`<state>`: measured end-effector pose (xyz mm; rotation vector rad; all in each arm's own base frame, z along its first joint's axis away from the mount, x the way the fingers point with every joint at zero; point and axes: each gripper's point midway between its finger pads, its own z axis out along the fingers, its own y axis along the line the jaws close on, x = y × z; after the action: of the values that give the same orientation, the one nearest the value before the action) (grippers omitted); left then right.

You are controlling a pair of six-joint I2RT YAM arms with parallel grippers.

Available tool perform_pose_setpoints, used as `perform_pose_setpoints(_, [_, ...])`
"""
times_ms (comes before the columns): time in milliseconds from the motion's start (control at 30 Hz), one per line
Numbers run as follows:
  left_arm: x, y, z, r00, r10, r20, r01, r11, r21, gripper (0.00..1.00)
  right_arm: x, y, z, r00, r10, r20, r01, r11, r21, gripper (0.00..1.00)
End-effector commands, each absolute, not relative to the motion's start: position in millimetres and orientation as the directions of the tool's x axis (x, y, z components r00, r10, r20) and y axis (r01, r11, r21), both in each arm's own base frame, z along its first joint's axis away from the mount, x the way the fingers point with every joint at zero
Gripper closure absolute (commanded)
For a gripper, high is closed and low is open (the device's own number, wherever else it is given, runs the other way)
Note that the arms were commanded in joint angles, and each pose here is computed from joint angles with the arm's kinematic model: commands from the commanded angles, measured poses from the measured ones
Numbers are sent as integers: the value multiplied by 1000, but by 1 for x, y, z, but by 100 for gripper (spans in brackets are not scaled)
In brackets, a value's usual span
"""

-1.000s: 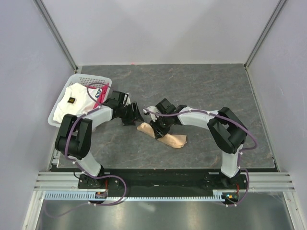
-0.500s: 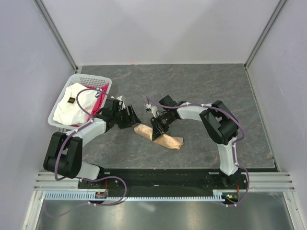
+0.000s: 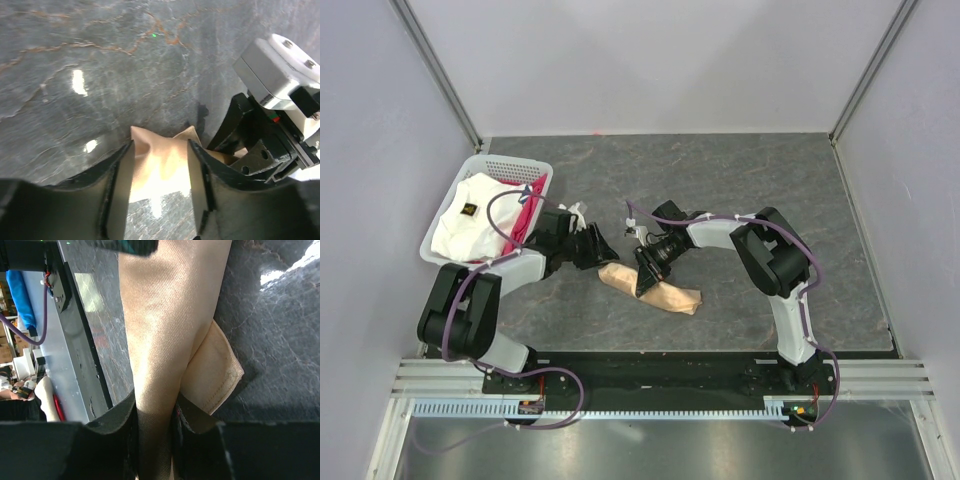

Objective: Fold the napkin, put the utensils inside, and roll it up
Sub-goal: Roll the napkin with the utensil

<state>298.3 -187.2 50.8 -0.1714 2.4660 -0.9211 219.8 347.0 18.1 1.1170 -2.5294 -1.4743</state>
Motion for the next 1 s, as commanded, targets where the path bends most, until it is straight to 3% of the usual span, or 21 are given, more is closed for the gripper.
perform_pose_setpoints(0, [293,-199,49,-889,-271,-369,71,714,-696,51,218,326,-27,-744,-621,-248,-585,426,691,68])
perform_pose_setpoints(167, [284,-197,40,-899,-274,-341,44,720,-693,52,223,326,-26,-746,-616,-255,-590,432,682,68])
perform_pose_setpoints(267, [282,-200,38,-905,-266,-332,46,716,-697,59,226,327,-27,-747,-614,-256,-593,441,674,67])
perform_pose_setpoints(367, [280,-203,37,-913,-252,-321,51,710,-702,89,231,328,-24,-746,-609,-270,-604,447,659,63])
perform_pose_setpoints(433, [280,-204,35,-918,-248,-310,45,711,-702,98,239,328,-18,-747,-598,-289,-619,469,630,55])
perform_pose_setpoints(500, [281,-204,34,-920,-245,-307,43,714,-698,98,250,328,-7,-747,-583,-320,-639,498,586,44])
perform_pose_setpoints(700, [281,-202,26,-941,-225,-253,2,742,-670,98,291,316,43,-716,-511,-477,-690,622,369,28])
perform_pose_setpoints(867, [287,-204,26,-949,-215,-232,-7,747,-665,98,300,310,88,-614,-489,-619,-733,645,217,24])
perform_pose_setpoints(967, [288,-206,26,-954,-208,-218,-11,747,-665,98,288,308,89,-518,-561,-646,-775,627,78,23])
